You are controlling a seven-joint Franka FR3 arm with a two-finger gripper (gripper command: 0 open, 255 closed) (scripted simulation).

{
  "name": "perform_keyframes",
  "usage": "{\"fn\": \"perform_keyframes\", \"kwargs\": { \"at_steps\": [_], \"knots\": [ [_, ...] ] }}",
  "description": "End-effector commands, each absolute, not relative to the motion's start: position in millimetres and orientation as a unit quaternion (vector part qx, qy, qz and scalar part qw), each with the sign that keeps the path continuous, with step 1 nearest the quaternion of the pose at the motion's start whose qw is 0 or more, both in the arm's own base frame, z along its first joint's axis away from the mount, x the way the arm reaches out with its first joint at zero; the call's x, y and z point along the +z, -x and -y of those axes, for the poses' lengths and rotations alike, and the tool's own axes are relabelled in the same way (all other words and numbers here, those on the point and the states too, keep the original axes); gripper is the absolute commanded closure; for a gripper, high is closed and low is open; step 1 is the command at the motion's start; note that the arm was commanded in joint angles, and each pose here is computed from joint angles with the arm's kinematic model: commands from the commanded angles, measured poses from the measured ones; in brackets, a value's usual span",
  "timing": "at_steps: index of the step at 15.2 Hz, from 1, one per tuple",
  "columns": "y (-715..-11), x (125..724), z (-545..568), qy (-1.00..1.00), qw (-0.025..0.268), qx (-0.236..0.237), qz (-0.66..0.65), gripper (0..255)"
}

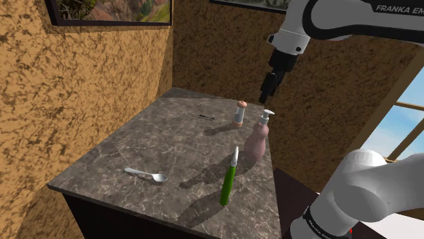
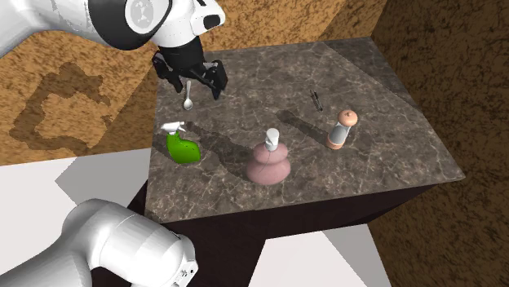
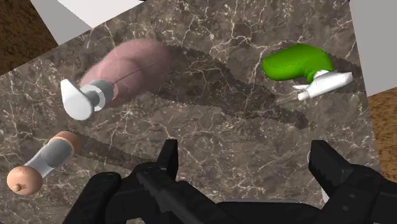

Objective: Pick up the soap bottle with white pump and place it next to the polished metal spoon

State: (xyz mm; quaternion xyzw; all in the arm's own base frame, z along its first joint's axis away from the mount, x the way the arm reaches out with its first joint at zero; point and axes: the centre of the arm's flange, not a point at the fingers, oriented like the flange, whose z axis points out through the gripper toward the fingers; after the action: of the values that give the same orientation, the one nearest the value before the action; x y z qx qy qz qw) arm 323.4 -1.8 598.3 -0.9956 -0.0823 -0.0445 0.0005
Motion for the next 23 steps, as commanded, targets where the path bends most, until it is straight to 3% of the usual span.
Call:
{"fn": "perform_keyframes", "kwargs": {
  "at_steps": [1,17,23],
  "knots": [
    [-323,598,2,0.996,0.0,-0.045,0.082,0],
    [-337,482,182,0.991,0.015,-0.119,0.055,0],
    [-345,451,188,0.991,0.016,-0.122,0.053,0]
  ]
}}
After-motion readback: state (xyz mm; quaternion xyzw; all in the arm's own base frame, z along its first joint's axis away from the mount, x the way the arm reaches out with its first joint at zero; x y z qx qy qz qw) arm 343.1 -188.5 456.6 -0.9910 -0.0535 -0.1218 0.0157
